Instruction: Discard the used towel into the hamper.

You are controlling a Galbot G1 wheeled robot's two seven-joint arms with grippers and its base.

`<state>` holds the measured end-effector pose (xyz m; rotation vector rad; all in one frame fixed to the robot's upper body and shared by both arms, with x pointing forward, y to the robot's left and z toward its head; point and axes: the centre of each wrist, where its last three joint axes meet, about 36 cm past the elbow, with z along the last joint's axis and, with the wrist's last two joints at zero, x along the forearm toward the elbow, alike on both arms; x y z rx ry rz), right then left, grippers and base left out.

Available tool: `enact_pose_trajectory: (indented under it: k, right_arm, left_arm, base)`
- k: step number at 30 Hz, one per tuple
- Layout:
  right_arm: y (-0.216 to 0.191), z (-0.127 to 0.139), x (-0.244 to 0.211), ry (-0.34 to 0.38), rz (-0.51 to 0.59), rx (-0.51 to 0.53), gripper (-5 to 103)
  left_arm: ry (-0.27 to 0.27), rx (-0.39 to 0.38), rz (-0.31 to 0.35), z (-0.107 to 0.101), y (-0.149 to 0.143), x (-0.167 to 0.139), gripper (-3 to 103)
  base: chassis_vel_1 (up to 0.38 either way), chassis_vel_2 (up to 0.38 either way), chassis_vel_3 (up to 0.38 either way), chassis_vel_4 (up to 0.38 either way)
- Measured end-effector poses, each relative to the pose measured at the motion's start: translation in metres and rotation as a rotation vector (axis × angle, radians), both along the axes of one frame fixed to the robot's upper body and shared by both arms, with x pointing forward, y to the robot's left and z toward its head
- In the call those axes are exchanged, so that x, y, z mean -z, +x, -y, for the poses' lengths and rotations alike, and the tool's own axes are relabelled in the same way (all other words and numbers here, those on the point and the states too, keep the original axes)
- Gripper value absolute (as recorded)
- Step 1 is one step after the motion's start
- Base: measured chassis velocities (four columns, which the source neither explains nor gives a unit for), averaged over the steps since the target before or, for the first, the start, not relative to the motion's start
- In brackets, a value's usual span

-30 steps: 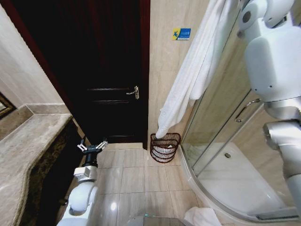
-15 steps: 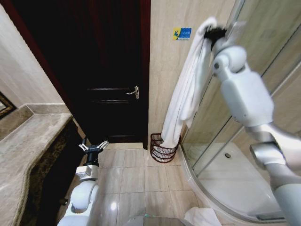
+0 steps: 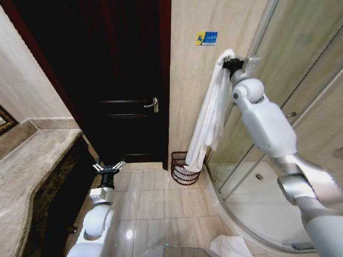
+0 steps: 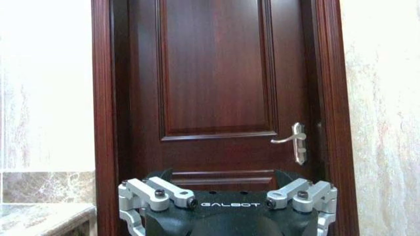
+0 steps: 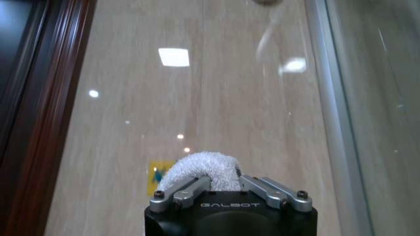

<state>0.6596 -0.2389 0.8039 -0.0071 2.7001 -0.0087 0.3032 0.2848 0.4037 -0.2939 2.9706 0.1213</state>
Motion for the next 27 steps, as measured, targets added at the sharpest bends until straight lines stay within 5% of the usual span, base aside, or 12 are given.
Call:
enact_pose_trajectory:
  k: [9,15,27]
  right_arm:
    - [0.011,-0.032,-0.033,0.028,0.029,-0.013,2]
    - [0.028,-0.04,0.009,0.035,-0.04,-0.006,2]
    - [0.035,-0.006,0.141,-0.024,-0.194,0.058,2]
  left_arm:
    - [-0.004,-0.001,0.009,0.0,-0.001,0.0,100]
    - [-0.005,0.0,0.015,0.001,-0.001,-0.002,100]
    - [-0.013,-0.005,0.024,0.003,-0.003,-0.001,100]
  base:
    - [0.0,0.0,0.0,0.0]
    - [0.0,0.0,0.0,0.0]
    - [0.0,0.0,0.0,0.0]
